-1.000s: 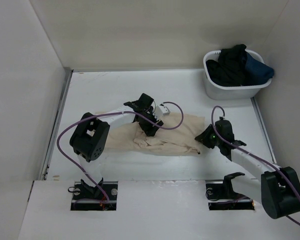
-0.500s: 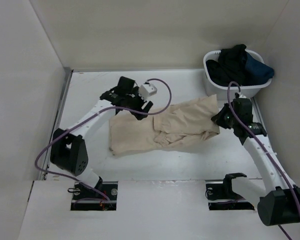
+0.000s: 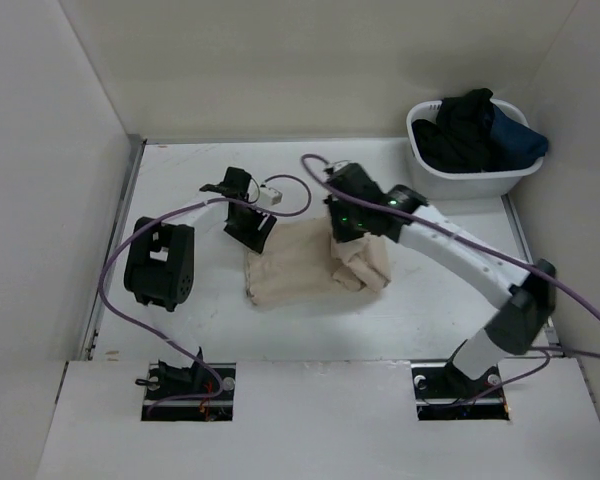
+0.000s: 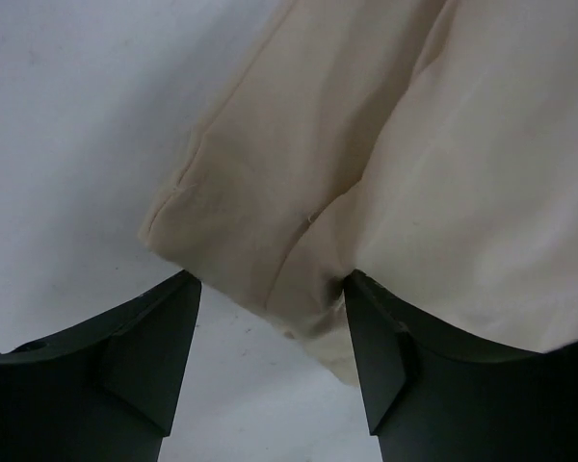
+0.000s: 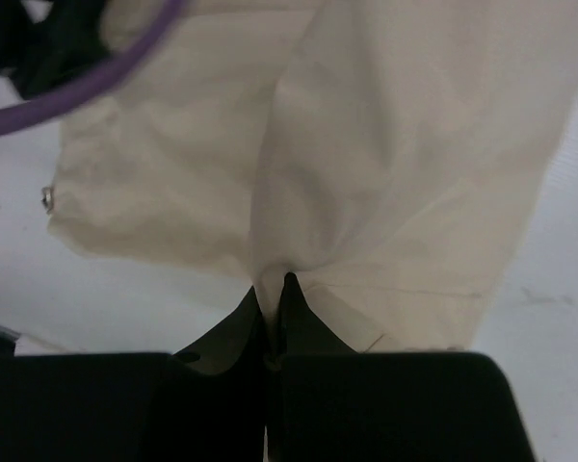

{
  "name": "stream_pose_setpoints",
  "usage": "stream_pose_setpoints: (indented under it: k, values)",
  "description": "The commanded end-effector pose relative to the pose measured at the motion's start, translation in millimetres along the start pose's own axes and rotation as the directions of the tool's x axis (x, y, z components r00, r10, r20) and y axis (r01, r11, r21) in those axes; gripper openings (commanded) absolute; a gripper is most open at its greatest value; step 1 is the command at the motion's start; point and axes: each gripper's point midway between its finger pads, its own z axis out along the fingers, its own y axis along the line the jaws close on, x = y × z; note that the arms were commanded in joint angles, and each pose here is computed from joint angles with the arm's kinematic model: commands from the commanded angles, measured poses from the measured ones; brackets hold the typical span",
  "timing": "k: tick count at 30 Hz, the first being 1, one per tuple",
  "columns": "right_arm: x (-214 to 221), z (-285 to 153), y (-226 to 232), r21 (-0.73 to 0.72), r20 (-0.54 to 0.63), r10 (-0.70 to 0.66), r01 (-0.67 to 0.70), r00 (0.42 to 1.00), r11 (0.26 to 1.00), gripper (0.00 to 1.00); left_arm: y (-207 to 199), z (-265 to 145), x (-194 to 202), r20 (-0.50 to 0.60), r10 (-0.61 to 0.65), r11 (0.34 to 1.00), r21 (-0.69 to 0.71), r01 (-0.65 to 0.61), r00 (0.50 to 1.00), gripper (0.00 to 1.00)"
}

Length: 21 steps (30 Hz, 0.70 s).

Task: Fold and stack the trousers
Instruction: Fold the trousers

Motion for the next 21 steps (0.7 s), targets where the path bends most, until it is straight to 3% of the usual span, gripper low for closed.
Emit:
stream_pose_setpoints:
  k: [1,4,10,16,18,21]
  values:
    - [-16,4,60,-0.07,0.018,-0.077,0.078,0.997,0.994,0.0,24,-3,4,-0.01,-0.073,0.994,-0.082,0.072,0.997,0.6]
    - [-22,18,114,-0.172,0.015,-0.127,0.128,0.992,0.977,0.0,35,2,14,-0.02,-0.113,0.99,-0.084,0.111,0.993,0.6]
    - [-24,46,169,-0.28,0.032,-0.148,0.151,0.988,0.948,0.01,42,13,8,0.029,-0.151,0.988,0.003,0.151,0.988,0.56]
    - [-35,49,231,-0.461,0.121,-0.207,0.24,0.971,0.854,0.05,49,13,-2,0.068,-0.224,0.972,0.092,0.217,0.972,0.51]
    - [-33,53,242,-0.505,0.132,-0.21,0.248,0.969,0.827,0.1,53,8,-2,0.076,-0.23,0.971,0.092,0.223,0.97,0.51]
    - [-27,69,242,-0.532,0.104,-0.21,0.233,0.972,0.814,0.38,70,-8,0,0.104,-0.259,0.965,0.066,0.253,0.96,0.55]
